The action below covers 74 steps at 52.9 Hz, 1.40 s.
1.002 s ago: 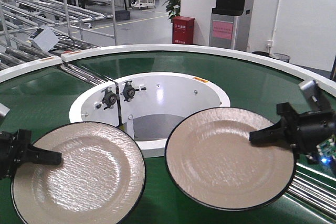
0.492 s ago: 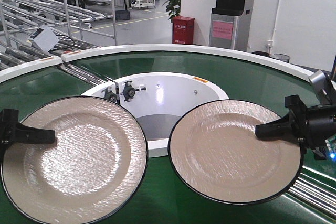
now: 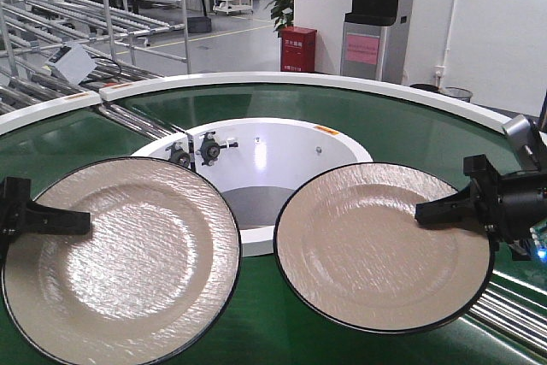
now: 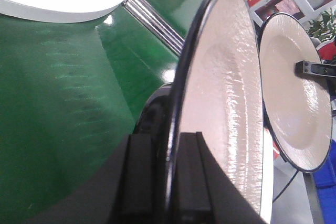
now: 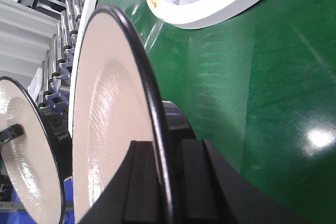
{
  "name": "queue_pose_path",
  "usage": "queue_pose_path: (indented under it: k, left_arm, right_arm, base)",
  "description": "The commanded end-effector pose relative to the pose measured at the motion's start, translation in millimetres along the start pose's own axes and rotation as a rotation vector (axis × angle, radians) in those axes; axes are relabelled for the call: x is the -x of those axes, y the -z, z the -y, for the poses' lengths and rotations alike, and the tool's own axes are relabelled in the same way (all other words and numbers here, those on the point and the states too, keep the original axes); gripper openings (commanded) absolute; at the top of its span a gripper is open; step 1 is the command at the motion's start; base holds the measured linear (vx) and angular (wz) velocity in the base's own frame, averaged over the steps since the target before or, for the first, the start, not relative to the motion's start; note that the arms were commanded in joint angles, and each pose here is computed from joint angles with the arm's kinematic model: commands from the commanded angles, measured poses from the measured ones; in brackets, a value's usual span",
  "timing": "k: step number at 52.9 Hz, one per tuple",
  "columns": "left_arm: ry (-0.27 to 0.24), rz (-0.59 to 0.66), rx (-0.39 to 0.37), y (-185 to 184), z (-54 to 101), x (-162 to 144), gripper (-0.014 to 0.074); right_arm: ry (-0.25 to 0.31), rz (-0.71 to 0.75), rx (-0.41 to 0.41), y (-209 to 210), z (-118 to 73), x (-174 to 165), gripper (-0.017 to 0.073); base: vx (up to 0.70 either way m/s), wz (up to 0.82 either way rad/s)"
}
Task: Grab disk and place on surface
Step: 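Hold both plates upright while the base drives to the steel table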
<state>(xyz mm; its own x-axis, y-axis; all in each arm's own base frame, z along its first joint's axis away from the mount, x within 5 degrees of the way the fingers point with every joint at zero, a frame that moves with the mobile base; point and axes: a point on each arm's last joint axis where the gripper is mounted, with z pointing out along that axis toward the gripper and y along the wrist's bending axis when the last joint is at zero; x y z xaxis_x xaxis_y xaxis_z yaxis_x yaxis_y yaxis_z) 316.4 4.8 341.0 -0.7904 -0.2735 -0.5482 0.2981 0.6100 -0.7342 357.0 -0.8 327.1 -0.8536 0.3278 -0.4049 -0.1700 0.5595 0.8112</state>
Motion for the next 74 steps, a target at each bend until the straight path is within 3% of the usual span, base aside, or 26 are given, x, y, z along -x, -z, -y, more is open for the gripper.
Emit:
queue_pose_path:
  k: [1,33,74]
  left_arm:
    - [-0.001,0.101,-0.116,11.8,30.7,11.2,-0.0002]
    - [-0.001,0.101,-0.116,11.8,30.7,11.2,-0.0002]
    - [-0.001,0.101,-0.116,11.8,30.7,11.2,-0.0002]
  right_arm:
    - [0.016,0.088,0.123,16.0,-33.8,6.1,-0.0009]
    - [0.016,0.087,0.123,15.8,-33.5,6.2,-0.0009]
    - [0.016,0.087,0.123,15.8,-33.5,6.2,-0.0009]
  base:
    - [0.00,0.00]
    - [-0.02,-0.08]
    - [-0.12,-0.46]
